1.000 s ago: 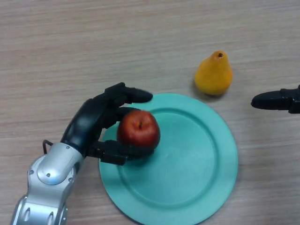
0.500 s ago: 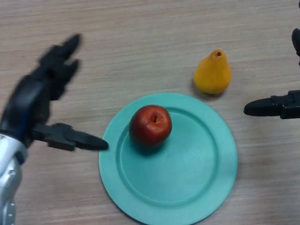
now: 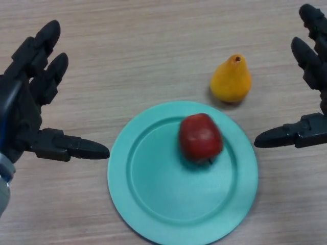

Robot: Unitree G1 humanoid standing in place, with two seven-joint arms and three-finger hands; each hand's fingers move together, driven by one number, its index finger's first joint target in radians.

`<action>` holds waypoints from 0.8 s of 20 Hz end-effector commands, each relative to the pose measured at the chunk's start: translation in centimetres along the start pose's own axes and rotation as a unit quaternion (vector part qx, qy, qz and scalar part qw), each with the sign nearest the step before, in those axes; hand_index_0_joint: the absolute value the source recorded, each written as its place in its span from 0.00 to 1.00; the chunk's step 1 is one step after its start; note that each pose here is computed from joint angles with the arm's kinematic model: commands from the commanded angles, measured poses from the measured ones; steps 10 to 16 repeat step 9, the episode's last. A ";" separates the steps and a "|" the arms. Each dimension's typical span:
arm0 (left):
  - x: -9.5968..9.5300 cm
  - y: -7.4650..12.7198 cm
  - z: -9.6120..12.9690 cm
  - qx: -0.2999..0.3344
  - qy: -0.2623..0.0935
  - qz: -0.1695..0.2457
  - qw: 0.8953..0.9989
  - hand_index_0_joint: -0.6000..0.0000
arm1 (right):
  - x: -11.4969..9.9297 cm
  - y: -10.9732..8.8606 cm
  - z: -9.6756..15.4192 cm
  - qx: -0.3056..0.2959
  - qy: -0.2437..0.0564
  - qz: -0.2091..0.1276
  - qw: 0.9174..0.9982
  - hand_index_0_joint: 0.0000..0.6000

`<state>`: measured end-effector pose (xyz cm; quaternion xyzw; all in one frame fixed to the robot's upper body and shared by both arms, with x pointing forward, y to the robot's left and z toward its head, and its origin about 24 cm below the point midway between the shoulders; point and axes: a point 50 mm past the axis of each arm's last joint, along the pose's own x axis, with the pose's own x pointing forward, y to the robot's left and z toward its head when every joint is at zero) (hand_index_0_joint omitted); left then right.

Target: Pick up the red apple and place it on the plate

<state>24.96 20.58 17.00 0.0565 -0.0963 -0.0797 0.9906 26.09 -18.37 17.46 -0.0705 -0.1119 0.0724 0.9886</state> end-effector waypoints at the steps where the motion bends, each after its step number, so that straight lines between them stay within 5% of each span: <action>1: -1.4 2.1 3.8 0.057 -0.119 0.029 0.991 1.00 | -0.7 -1.9 3.4 -0.059 -0.093 -0.028 0.993 0.00; 7: -1.9 2.6 3.5 0.142 -0.144 0.000 0.979 1.00 | -0.7 -1.7 3.2 -0.112 -0.086 -0.014 0.990 0.00; 9: -1.6 2.9 3.7 0.129 -0.168 0.015 0.977 1.00 | -0.7 -1.2 2.8 -0.115 -0.072 -0.015 0.991 0.00; 16: -1.6 2.9 3.7 0.129 -0.168 0.015 0.977 1.00 | -0.7 -1.2 2.8 -0.115 -0.072 -0.015 0.991 0.00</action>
